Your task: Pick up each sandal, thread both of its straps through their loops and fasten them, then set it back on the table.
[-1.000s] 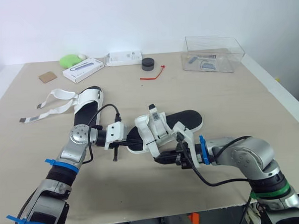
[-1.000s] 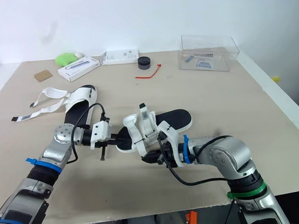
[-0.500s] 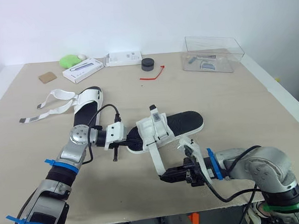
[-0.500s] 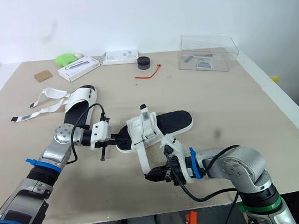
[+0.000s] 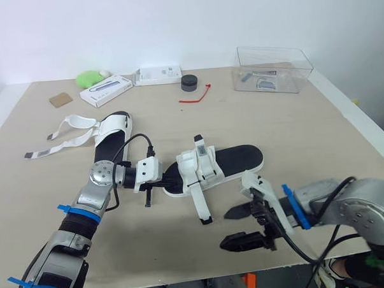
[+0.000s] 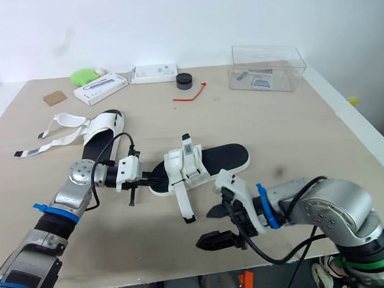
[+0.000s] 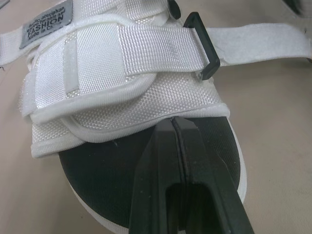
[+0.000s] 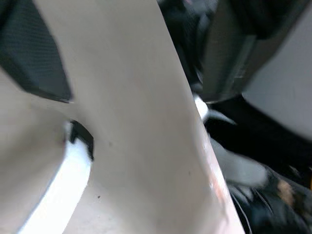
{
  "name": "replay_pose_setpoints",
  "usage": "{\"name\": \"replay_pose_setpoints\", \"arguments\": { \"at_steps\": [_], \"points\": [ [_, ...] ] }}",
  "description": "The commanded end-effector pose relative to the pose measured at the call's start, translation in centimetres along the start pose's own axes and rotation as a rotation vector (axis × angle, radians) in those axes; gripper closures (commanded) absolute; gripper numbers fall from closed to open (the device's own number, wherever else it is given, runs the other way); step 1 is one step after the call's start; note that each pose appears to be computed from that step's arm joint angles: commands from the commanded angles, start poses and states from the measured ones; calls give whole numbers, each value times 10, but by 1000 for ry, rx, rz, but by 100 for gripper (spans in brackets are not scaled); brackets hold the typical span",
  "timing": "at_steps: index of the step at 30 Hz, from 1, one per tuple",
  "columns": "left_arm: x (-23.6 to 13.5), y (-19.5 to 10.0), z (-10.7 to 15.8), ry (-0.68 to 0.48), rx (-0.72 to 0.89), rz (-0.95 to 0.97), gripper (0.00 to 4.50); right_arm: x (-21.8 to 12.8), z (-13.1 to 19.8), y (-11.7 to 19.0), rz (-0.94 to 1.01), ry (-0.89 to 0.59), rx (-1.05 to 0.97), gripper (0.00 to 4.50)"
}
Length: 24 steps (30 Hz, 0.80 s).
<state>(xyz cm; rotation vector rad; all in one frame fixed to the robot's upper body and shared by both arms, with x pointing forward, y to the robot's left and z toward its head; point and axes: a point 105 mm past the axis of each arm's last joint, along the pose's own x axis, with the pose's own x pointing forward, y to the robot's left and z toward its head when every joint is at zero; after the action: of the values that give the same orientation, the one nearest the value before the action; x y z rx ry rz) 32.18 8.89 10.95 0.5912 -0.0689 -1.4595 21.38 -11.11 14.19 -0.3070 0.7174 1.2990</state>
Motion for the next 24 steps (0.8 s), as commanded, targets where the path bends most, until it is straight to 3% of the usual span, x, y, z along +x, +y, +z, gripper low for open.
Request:
{"name": "replay_pose_setpoints", "arguments": {
  "at_steps": [1, 4, 7, 11, 14, 19, 24],
  "points": [
    [-1, -3, -8, 39, -12, -20, 450, -11, 35, -16, -137, -40, -557, 9],
    [1, -2, -8, 37, -10, -20, 450, -10, 50, -30, -236, -92, -955, 9],
    [2, -2, -7, 33, -9, -20, 450, -2, 53, -31, -294, -103, -1493, 9],
    [1, -3, -8, 35, -13, -21, 450, 7, 34, -33, -246, -113, -1791, 9],
    [-1, -4, -10, 39, -17, -21, 450, 14, 21, -30, -161, -123, -1921, 9],
    [-2, -4, -10, 41, -22, -14, 450, 30, 29, -17, -109, -230, -1980, 9],
    [-1, -5, -10, 40, -24, -9, 450, 46, 30, -18, -66, -221, -1991, 9]
  ]
}}
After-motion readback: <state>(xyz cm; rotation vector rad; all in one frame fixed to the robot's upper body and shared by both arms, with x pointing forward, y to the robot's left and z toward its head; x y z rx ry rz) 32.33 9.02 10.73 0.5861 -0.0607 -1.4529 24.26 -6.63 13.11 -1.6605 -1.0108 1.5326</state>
